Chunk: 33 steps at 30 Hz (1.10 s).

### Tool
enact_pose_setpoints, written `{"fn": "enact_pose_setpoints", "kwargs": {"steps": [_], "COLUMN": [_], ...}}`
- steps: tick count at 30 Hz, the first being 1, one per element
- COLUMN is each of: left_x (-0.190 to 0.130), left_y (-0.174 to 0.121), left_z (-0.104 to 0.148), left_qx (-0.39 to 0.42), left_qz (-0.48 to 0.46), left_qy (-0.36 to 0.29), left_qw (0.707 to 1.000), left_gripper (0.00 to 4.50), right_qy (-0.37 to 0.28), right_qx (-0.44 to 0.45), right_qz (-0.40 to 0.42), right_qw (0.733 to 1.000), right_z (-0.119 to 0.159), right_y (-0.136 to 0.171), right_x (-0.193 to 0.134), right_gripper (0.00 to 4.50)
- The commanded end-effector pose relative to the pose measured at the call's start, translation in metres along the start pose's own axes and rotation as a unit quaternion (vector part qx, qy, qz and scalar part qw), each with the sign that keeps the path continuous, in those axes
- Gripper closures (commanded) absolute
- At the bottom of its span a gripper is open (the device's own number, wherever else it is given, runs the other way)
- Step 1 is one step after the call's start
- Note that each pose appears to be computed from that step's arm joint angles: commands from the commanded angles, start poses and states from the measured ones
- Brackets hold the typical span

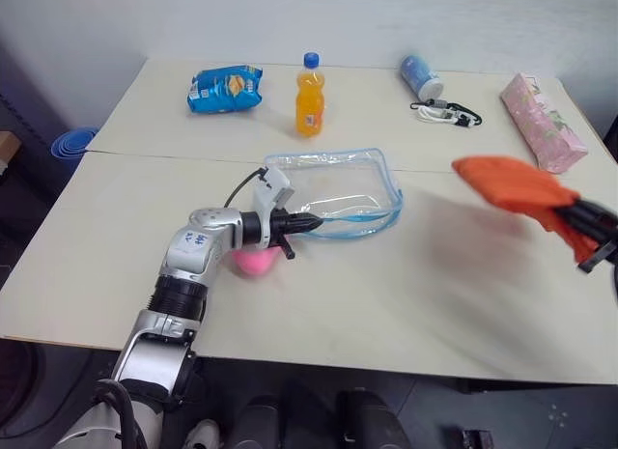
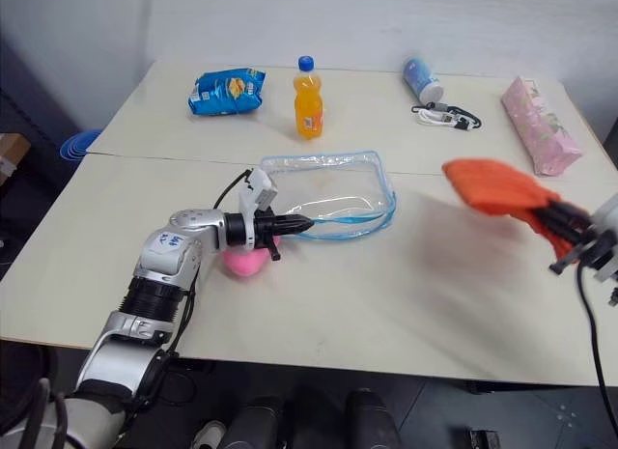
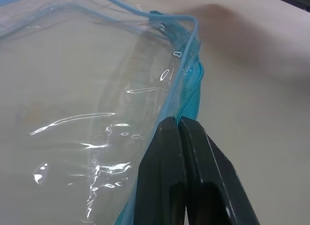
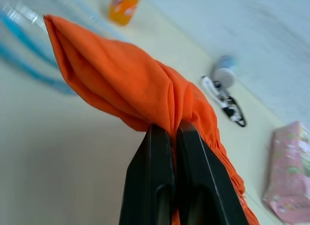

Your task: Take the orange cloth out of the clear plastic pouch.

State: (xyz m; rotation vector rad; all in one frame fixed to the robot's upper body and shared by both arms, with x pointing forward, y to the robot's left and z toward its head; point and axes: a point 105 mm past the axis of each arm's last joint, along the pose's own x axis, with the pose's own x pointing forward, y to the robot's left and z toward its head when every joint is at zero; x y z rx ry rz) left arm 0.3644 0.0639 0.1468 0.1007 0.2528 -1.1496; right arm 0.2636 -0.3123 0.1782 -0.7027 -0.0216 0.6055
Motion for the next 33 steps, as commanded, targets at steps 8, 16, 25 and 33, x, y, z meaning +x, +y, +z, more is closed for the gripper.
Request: {"fn": "enact_pose_setpoints", "kwargs": {"steps": [8, 16, 25, 33], "left_x": [-0.021, -0.074, -0.168, -0.188], "left_y": [-0.016, -0.015, -0.022, -0.039], "left_z": [-0.002, 0.001, -0.043, -0.07], "left_qx": [0.102, 0.158, 0.206, 0.175], "left_qz": [-0.052, -0.055, 0.001, 0.07], "left_qy": [0.002, -0.037, -0.003, 0.004], "left_qw": [0.993, 0.985, 0.978, 0.982], "left_gripper": [4.3, 2.03, 1.71, 1.71], "right_qy": [0.075, 0.034, -0.035, -0.059], "right_qx": [0.101, 0.141, 0.129, 0.113], "right_qz": [0.043, 0.072, 0.166, 0.144], "right_qw": [0.991, 0.987, 0.977, 0.981], "right_z": [-0.061, -0.013, 0.039, 0.017], "right_y": [0.048, 0.05, 0.111, 0.112], "right_x": [-0.018, -0.047, -0.021, 0.005], "right_gripper": [3.99, 1.54, 0.03, 0.03]}}
